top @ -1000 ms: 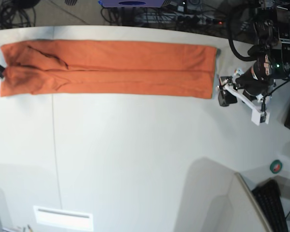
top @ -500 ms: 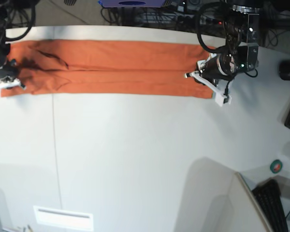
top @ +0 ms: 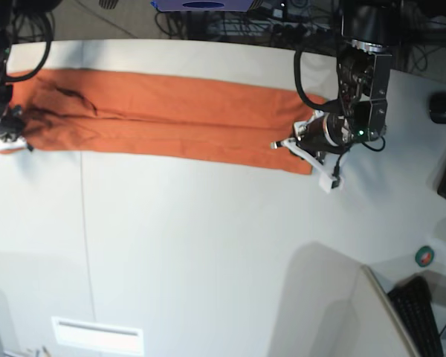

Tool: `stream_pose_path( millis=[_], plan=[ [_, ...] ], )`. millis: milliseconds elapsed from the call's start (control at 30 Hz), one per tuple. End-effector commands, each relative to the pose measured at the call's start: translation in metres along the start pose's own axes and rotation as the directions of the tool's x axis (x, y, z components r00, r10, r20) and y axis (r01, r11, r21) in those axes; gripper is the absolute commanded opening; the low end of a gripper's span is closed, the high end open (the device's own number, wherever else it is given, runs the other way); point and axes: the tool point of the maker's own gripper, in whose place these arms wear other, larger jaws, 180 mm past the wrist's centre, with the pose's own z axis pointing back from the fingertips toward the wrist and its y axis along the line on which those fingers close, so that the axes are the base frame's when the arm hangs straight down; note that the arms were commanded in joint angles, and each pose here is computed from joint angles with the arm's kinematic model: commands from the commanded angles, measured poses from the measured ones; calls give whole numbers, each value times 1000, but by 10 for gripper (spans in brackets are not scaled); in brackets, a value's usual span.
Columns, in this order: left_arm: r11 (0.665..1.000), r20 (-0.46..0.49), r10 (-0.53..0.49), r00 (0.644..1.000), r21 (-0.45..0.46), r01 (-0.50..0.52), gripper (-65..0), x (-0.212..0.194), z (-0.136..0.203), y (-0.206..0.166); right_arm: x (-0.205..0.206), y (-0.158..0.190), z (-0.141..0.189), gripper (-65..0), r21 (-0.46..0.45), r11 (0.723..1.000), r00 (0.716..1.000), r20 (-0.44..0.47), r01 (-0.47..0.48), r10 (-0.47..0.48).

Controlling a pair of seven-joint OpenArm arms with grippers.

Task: Layout the t-shirt on the table in an organized manner, then fold the t-shirt properly
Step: 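Release the shirt and reposition the left gripper at the strip's end, then grasp the strip end with the left gripper and pull it straight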

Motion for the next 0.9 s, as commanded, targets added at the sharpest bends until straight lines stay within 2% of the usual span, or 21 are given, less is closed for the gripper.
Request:
stream_pose_path(
  millis=[0,100,333,467,567,633,667,800,867],
  plan=[
    [1000,48,-21,999,-17,22,-650,19,9,-6,29,3,9,-650,18,999,996,82,-33,31],
    [1000,81,7,997,3,-7,-650,31,29,8,40,21,29,-650,70,995,989,136,-72,62],
    [995,278,55,959,63,-75,-650,79,100,41,48,46,68,-650,145,981,973,211,-128,96],
    [990,281,42,959,121,-79,-647,69,114,63,51,40,79,-650,137,985,970,233,-108,74],
    [985,252,79,964,127,-114,-237,55,103,73,54,34,79,-650,125,987,969,239,-101,68],
    [981,237,116,964,127,-149,-54,41,87,82,53,35,79,-650,126,987,969,236,-101,69],
    [983,228,121,966,110,-149,0,34,77,83,52,35,79,-650,127,987,970,234,-101,69],
    [997,164,69,984,30,-75,0,9,46,80,49,34,79,-650,126,987,971,227,-103,72],
    [996,127,86,988,6,-88,0,-2,34,80,49,34,79,-650,126,987,971,227,-103,72]
  ],
)
